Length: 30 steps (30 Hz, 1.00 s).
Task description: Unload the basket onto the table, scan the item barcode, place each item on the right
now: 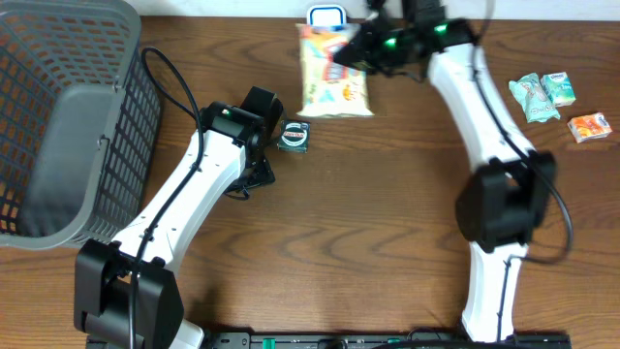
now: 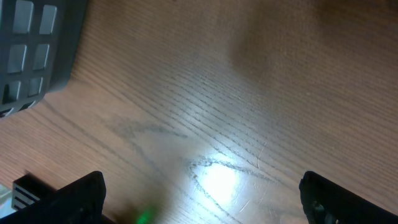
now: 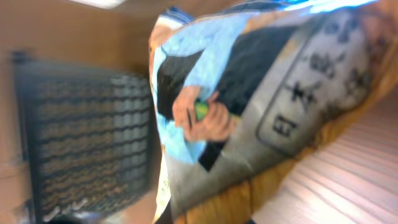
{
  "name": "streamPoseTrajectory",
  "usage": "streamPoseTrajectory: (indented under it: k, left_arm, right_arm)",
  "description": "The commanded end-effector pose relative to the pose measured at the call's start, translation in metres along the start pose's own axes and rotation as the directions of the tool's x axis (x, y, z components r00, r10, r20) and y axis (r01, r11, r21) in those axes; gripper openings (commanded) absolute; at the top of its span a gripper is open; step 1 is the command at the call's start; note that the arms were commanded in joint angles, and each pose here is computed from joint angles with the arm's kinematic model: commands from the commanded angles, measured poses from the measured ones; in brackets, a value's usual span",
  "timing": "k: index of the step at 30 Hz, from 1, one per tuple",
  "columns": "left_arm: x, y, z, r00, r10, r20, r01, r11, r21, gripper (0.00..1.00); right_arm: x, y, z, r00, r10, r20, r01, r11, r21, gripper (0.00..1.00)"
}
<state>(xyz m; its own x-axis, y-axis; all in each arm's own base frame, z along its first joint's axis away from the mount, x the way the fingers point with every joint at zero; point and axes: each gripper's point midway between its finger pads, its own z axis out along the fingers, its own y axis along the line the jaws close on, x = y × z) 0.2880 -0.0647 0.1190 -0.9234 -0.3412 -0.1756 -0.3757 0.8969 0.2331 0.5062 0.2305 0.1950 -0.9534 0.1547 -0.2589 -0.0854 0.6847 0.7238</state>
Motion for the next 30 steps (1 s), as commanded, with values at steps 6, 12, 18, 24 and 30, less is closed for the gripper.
streamPoseTrajectory:
  k: [6,12,18,24,30]
  left_arm:
    - [0.000,0.005,0.000,1.000,-0.009,0.006,0.010,1.000,-0.017,0.98]
    - [0.000,0.005,0.000,1.000,-0.009,0.006,0.010,1.000,-0.017,0.98]
    - [0.000,0.005,0.000,1.000,-0.009,0.006,0.009,1.000,-0.017,0.98]
    - [0.000,0.005,0.000,1.000,-0.009,0.006,0.010,1.000,-0.017,0.98]
    - [0.000,0.005,0.000,1.000,-0.010,0.006,0.010,1.000,-0.017,0.98]
  right_arm:
    - [0.010,-0.085,-0.098,0.977,-0.207,0.054,0.085,0.607,0.790,0.01]
    - [0.025,-0.116,-0.115,0.971,-0.230,-0.056,0.128,0.311,0.942,0.01]
    - [0.038,-0.135,-0.101,0.961,-0.262,-0.087,0.132,0.159,0.978,0.01]
    - [0.065,-0.149,-0.057,0.945,-0.287,-0.154,0.204,0.153,0.967,0.02]
    - [0.079,-0.133,-0.025,0.924,-0.329,-0.195,0.273,0.211,0.938,0.33]
